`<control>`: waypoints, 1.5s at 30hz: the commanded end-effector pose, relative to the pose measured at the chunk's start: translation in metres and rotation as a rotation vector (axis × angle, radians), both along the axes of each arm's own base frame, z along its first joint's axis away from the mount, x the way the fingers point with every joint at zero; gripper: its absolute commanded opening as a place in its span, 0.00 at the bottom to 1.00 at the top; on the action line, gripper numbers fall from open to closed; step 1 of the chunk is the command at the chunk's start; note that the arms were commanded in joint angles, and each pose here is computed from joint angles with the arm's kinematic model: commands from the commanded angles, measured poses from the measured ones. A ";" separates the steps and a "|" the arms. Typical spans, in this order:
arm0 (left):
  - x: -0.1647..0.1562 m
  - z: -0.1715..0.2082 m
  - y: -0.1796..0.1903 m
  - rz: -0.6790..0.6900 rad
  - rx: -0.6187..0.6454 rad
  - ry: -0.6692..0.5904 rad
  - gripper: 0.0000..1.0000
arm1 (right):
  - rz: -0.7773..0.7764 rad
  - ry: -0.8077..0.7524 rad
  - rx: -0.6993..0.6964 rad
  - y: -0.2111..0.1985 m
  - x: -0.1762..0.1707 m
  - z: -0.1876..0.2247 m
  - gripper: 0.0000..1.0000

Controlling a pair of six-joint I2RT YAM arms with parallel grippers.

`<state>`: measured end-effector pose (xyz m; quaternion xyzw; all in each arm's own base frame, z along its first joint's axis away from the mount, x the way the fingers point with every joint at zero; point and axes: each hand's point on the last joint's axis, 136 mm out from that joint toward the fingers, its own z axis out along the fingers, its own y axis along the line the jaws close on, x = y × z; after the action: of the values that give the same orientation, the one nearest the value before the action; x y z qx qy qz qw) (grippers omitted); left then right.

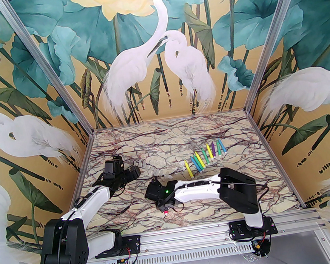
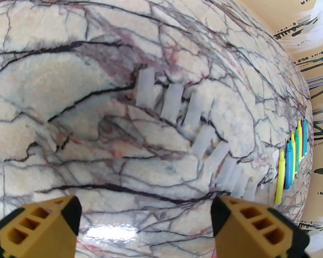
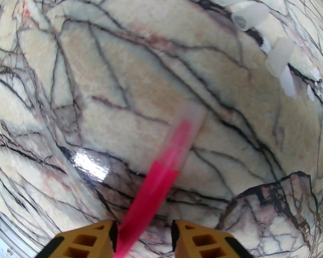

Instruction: Open the pen caps

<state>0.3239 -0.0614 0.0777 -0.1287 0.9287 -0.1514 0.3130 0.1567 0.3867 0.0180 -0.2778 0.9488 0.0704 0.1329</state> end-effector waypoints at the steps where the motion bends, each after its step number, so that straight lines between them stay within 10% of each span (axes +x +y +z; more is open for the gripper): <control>1: 0.002 0.004 -0.002 0.002 -0.033 -0.023 0.90 | -0.013 0.010 -0.026 0.001 -0.004 -0.004 0.40; 26: 0.001 0.015 -0.016 -0.056 -0.106 -0.044 0.89 | 0.003 -0.025 -0.082 -0.018 -0.001 -0.011 0.17; 45: 0.001 0.052 -0.105 -0.320 -0.557 -0.093 0.82 | 0.009 -0.198 0.258 -0.044 0.054 0.071 0.16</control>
<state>0.3264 -0.1440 0.1153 -0.0738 0.8686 -0.3966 0.2879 0.2046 0.3330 0.0709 -0.2533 0.9310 0.1351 0.2255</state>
